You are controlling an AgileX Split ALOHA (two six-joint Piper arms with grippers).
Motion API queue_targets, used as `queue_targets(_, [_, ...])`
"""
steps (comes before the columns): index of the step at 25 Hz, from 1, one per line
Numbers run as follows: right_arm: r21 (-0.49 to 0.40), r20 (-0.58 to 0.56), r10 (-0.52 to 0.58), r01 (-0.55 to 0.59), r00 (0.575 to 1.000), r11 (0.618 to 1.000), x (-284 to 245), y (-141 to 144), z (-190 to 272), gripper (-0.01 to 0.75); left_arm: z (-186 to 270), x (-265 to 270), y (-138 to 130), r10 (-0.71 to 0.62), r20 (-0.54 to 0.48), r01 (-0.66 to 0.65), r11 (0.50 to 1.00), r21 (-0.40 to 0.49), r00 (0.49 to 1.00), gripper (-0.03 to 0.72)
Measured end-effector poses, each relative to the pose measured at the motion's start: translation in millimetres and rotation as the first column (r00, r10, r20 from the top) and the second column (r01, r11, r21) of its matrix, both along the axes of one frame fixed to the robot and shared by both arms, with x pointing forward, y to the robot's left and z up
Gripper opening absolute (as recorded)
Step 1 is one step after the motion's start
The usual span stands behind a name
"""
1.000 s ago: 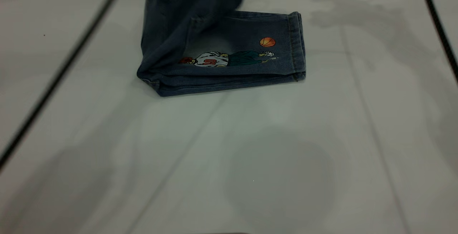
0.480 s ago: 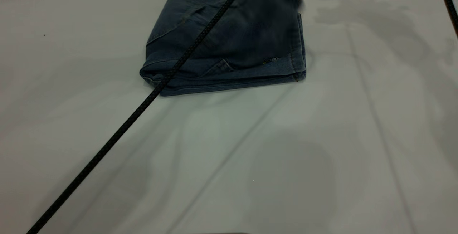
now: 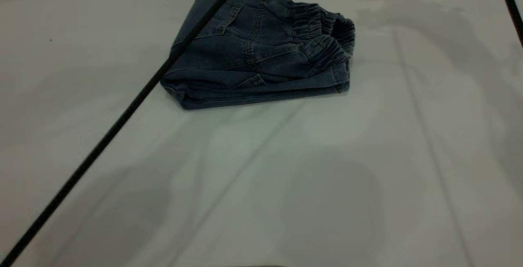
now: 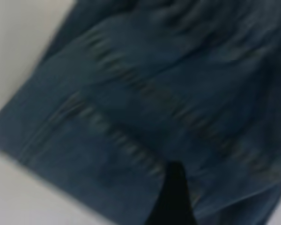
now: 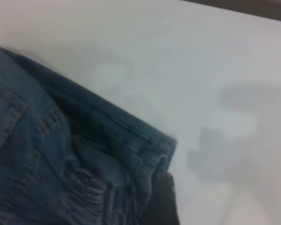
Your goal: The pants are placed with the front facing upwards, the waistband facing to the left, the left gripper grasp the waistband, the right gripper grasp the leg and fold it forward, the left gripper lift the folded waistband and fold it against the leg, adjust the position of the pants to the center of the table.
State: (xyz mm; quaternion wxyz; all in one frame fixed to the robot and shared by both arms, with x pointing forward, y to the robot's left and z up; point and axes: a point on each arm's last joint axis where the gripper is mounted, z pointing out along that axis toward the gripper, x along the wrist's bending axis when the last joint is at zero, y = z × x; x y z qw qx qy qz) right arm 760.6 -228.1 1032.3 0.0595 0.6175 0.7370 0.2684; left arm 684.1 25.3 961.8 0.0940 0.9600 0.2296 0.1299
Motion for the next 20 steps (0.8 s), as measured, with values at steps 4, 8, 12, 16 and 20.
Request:
queue_targets(4, [0.014, -0.001, 0.002, -0.002, 1.000, 1.000, 0, 1, 0, 0.561, -37, 6, 1, -0.045, -0.028, 0.048, 0.996, 0.081, 0.999, 0.552])
queue_targets(8, [0.016, -0.001, 0.003, -0.003, 1.000, 1.000, 0, 1, 0, 0.561, -82, 8, -1, -0.140, -0.077, 0.149, 0.980, 0.129, 0.987, 0.552])
queue_targets(12, [0.017, -0.001, 0.003, -0.003, 1.000, 1.000, 0, 1, 0, 0.561, -110, 7, -1, -0.162, -0.117, 0.179, 0.972, 0.151, 0.980, 0.552])
queue_targets(16, [0.017, -0.001, 0.003, -0.003, 1.000, 1.000, 0, 1, 0, 0.561, -114, 7, -1, -0.029, -0.120, 0.044, 0.991, 0.129, 0.992, 0.552])
queue_targets(20, [0.017, -0.001, 0.003, -0.003, 1.000, 1.000, 0, 1, 0, 0.561, -114, 7, 0, 0.246, -0.130, -0.235, 0.967, 0.095, 0.961, 0.552])
